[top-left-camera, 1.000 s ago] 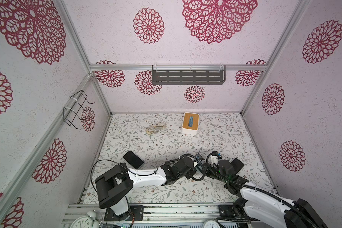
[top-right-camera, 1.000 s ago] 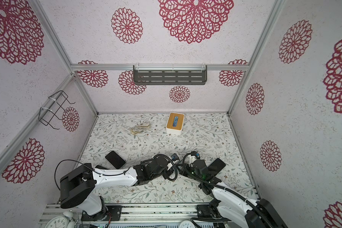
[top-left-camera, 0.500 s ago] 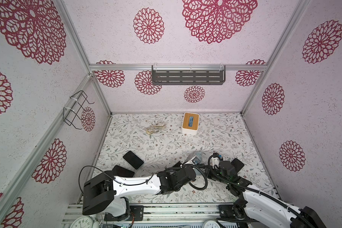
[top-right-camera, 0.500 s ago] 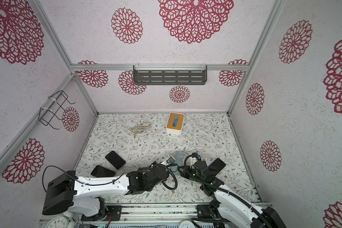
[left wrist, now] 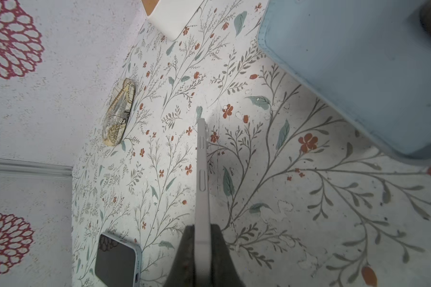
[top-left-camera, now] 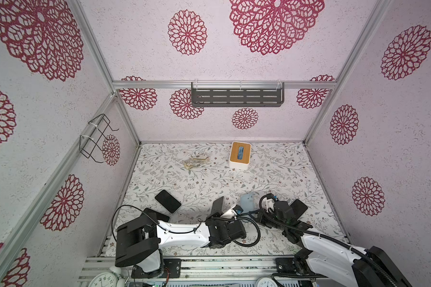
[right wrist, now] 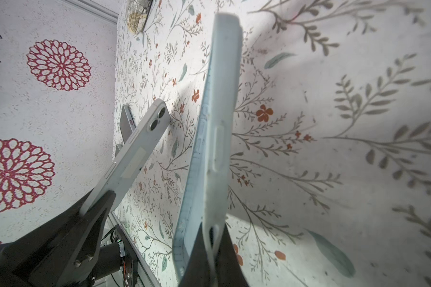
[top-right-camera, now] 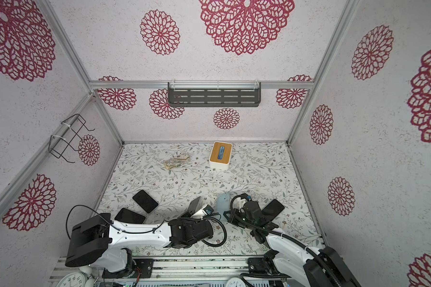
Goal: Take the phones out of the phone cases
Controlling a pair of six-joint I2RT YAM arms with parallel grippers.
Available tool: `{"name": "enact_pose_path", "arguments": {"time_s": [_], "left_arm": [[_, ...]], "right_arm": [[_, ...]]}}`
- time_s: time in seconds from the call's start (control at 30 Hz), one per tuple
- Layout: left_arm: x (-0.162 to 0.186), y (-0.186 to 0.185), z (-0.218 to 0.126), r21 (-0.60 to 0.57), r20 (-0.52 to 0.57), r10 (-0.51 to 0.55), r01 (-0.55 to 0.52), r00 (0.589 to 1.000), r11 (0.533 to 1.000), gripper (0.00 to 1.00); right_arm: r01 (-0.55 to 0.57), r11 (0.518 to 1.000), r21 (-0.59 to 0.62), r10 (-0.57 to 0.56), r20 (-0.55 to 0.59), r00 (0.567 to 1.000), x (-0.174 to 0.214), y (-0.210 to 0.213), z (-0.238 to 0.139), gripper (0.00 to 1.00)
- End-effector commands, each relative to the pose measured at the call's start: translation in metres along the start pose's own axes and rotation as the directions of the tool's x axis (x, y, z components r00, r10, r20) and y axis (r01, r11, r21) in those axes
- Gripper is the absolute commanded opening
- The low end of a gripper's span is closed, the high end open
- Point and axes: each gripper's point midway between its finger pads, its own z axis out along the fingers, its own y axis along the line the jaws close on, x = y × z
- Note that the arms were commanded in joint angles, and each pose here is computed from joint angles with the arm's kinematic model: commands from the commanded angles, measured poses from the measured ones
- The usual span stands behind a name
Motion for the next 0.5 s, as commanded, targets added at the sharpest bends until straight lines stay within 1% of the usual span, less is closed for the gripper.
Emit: {"name": "enact_pose_path", "arguments": {"time_s": [0.0, 0.1, 0.13, 0.3, 0.47], "left_arm": [[-0.007, -0.01, -0.003, 0.02, 0.003, -0.022, 0.022, 1.0, 1.0, 0.04], [-0.002, -0.024, -0.003, 0.037, -0.015, 0.009, -0.008, 1.0, 0.999, 0.15], [-0.001, -0.028, -0.003, 0.036, -0.02, 0.024, -0.024, 0.999, 0.999, 0.18], [0.01, -0.053, -0.002, 0.054, -0.045, 0.072, -0.07, 0.996, 0.996, 0.24], [0.016, -0.063, 0.001, 0.058, -0.053, 0.055, -0.052, 0.997, 0.997, 0.32]], "right_arm": [[0.025, 0.996, -0.086, -0.026, -0.003, 1.0, -0.005, 0.023, 0.006, 0.0], [0.031, 0.996, -0.08, -0.034, -0.038, 0.999, -0.001, 0.022, 0.014, 0.0], [0.031, 0.997, -0.075, -0.034, -0.043, 0.998, -0.001, 0.021, 0.016, 0.0], [0.022, 0.996, -0.082, -0.028, -0.076, 0.997, 0.003, 0.02, 0.025, 0.0], [0.025, 0.997, -0.072, -0.032, -0.109, 0.993, 0.009, 0.017, 0.032, 0.0]]}}
